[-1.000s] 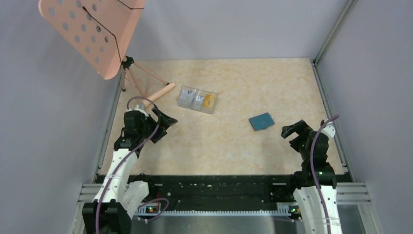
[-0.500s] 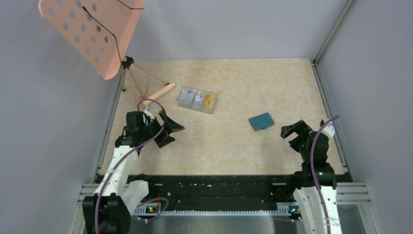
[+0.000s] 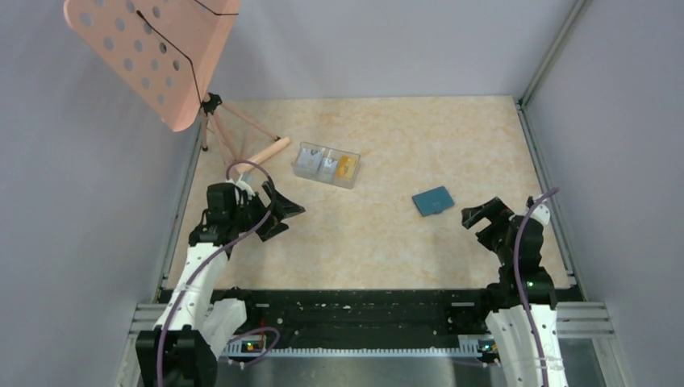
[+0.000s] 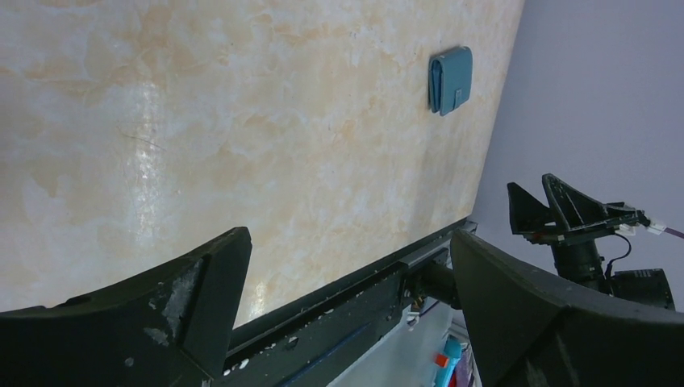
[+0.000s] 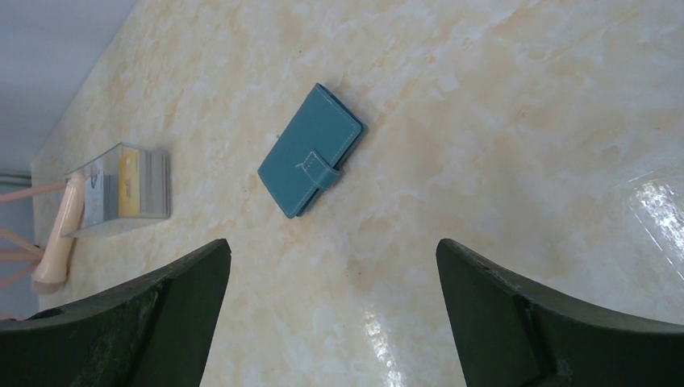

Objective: Put the credit cards into the card holder
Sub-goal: Move the card holder to the center of the board.

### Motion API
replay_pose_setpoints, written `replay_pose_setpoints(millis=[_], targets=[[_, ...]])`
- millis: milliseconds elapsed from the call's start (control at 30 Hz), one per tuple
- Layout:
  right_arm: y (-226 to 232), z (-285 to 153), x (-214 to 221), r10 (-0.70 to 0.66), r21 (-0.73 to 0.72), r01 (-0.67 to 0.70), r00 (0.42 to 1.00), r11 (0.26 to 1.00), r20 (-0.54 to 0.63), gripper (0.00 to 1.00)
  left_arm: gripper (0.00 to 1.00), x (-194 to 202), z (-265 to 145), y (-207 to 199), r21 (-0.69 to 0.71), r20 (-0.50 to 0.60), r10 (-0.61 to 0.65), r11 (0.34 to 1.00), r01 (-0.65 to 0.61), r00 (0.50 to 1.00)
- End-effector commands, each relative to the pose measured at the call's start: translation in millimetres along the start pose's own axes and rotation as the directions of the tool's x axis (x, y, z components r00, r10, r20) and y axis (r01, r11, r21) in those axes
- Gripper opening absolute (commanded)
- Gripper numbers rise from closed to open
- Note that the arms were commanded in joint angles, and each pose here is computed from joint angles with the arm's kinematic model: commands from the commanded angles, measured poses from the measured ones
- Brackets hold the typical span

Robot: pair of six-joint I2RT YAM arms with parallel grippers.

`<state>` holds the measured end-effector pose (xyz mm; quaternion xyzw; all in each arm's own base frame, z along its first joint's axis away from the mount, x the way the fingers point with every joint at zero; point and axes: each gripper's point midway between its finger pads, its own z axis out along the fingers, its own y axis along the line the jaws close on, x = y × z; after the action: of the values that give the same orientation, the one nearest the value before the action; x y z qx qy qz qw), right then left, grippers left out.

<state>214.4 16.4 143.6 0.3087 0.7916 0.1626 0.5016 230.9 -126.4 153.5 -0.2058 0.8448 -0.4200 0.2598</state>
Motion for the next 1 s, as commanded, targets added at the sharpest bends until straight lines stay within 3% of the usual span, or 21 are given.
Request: replay_pose_setpoints(millis=[0, 100, 233, 400, 567, 800, 967], targets=[[6.4, 11.5, 4.3, 0.020, -0.028, -0.020, 0.999, 0.999, -0.027, 0.99, 0.99, -22.2, 7.7, -15.9, 0.040, 0.009, 0.114, 0.993, -0.114, 0.993], [10.1, 19.8, 20.3, 0.018, -0.050, -0.024, 0.993, 0.998, -0.114, 0.99, 0.99, -24.6, 21.1, -4.3, 0.002, -0.055, 0.155, 0.988, -0.155, 0.986], [2.0, 33.5, 37.8, 0.043, 0.030, -0.037, 0.971, 0.999, -0.236, 0.99, 0.97, -14.4, 47.6, -11.7, -0.021, -0.191, 0.258, 0.964, -0.266, 0.947], [16.5, 59.7, 46.2, 0.069, 0.031, -0.062, 0.931, 0.998, -0.358, 0.99, 0.97, 5.9, 89.6, -44.6, -0.005, -0.330, 0.427, 0.891, -0.454, 0.842], [27.2, 94.4, 42.3, 0.092, 0.051, -0.077, 0.910, 0.996, -0.404, 0.96, 0.93, 12.7, 113.0, -82.5, 0.063, -0.360, 0.569, 0.805, -0.589, 0.739], [37.5, 138.9, 44.1, 0.157, 0.077, -0.137, 0.880, 0.988, -0.448, 0.85, 0.93, 11.4, 112.9, -108.7, 0.125, -0.320, 0.577, 0.812, -0.571, 0.751], [22.8, 160.3, 55.4, 0.206, 0.166, -0.143, 0.861, 0.976, -0.465, 0.66, 0.93, 22.4, 104.1, -111.1, 0.162, -0.322, 0.547, 0.836, -0.525, 0.773]])
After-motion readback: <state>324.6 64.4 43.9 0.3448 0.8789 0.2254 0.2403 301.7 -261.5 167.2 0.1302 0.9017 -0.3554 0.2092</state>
